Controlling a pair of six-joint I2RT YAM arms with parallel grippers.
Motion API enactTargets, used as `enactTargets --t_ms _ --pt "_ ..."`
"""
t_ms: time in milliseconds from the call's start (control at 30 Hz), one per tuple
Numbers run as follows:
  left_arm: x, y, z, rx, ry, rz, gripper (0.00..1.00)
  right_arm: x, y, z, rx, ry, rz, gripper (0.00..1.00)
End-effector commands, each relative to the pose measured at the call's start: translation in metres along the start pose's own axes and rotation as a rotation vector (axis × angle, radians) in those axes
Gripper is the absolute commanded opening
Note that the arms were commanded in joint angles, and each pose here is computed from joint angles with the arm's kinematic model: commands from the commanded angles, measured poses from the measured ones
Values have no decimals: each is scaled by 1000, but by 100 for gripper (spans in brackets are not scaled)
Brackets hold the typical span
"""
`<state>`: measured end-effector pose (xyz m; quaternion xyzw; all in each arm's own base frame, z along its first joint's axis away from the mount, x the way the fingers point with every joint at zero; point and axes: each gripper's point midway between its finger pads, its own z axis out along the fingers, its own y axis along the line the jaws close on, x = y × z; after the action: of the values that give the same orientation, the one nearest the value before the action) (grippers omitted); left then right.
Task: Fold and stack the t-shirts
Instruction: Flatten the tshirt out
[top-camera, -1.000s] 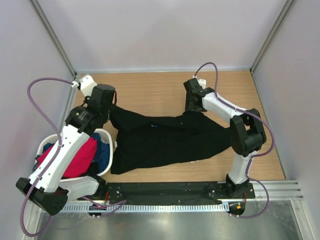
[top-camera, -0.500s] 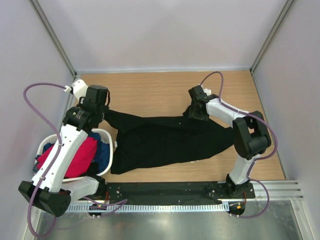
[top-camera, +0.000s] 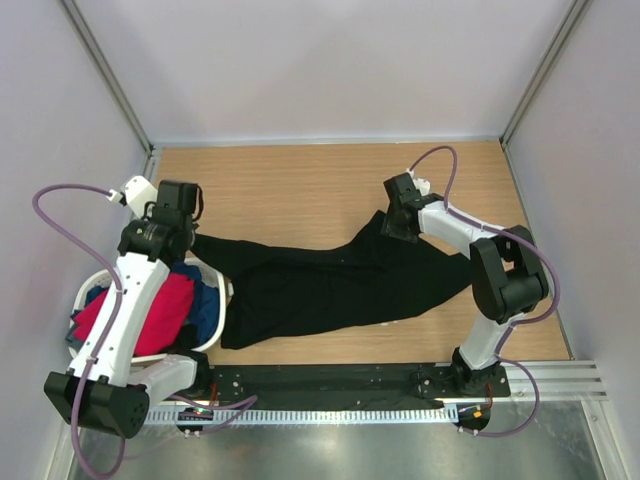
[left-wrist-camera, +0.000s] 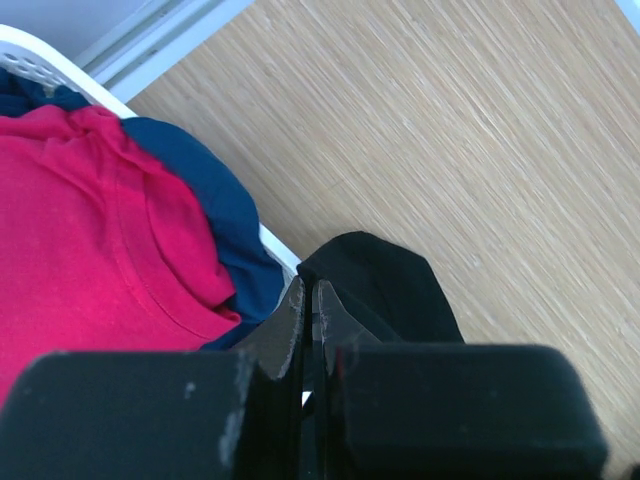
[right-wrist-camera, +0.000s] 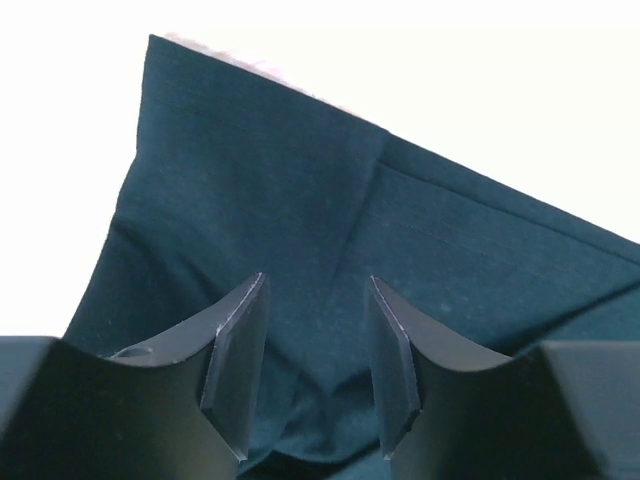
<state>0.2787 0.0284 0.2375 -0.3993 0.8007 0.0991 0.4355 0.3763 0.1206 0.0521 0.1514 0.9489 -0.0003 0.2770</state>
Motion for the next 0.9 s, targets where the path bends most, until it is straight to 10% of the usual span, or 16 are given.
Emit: enactTargets --t_ms 0,867 --pt "-18 11 0 -48 -66 -49 0 -17 17 5 -49 -54 41 48" --pt "-17 14 12 -71 -58 -68 0 -77 -5 56 -81 -131 206 38"
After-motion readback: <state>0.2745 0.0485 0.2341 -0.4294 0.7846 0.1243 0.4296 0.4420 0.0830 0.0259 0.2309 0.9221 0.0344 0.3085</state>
